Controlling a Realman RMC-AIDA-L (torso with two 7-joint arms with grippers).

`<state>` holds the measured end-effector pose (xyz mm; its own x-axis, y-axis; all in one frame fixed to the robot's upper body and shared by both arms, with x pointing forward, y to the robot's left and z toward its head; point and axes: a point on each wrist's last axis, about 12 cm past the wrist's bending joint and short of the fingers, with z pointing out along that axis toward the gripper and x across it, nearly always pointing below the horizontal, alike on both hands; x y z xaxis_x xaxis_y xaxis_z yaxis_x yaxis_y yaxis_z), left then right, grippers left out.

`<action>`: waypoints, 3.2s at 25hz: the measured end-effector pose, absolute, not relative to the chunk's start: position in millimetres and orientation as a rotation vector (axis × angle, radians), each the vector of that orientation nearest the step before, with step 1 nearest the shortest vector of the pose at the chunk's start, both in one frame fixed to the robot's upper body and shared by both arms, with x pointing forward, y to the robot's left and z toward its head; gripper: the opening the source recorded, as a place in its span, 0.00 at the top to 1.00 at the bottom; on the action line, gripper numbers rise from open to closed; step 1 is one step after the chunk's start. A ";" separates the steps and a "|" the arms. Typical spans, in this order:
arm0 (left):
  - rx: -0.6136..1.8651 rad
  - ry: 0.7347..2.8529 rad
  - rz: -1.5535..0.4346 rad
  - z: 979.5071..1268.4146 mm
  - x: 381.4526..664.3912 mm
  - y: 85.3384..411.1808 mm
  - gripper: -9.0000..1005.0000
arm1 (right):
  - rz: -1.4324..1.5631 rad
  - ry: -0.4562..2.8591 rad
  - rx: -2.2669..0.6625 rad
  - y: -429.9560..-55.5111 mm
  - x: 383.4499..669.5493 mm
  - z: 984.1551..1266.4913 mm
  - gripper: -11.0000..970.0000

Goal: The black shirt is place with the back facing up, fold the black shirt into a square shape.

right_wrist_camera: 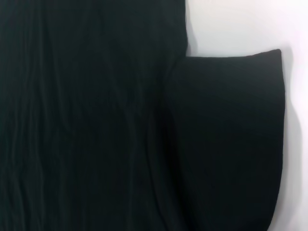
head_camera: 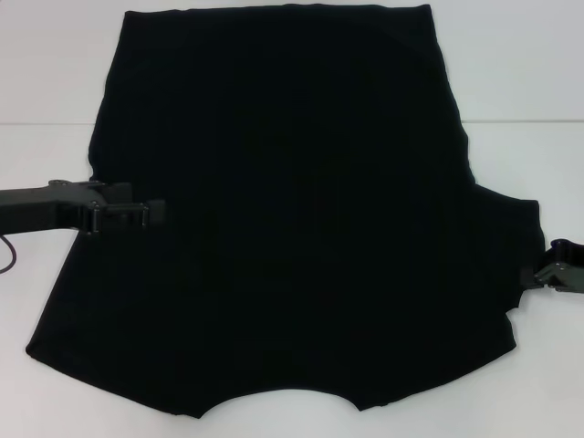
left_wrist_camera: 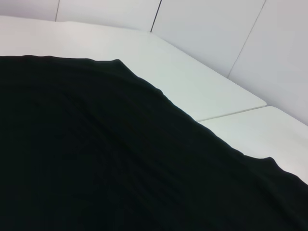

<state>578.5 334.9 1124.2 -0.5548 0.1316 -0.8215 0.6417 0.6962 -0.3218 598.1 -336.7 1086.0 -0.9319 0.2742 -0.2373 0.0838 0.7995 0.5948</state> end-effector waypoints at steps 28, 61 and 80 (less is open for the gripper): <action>0.580 2.070 -0.782 1124.6 578.1 335.9 0.21 | 0.921 2.637 0.323 -350.1 590.8 1090.7 0.80; 0.561 2.071 -0.770 1123.5 580.8 333.7 0.21 | 0.900 2.703 0.268 -329.7 593.6 1076.7 0.96; 0.509 1.991 -0.817 1130.7 582.3 331.3 0.21 | 0.873 2.528 0.406 -383.5 591.5 1101.8 0.98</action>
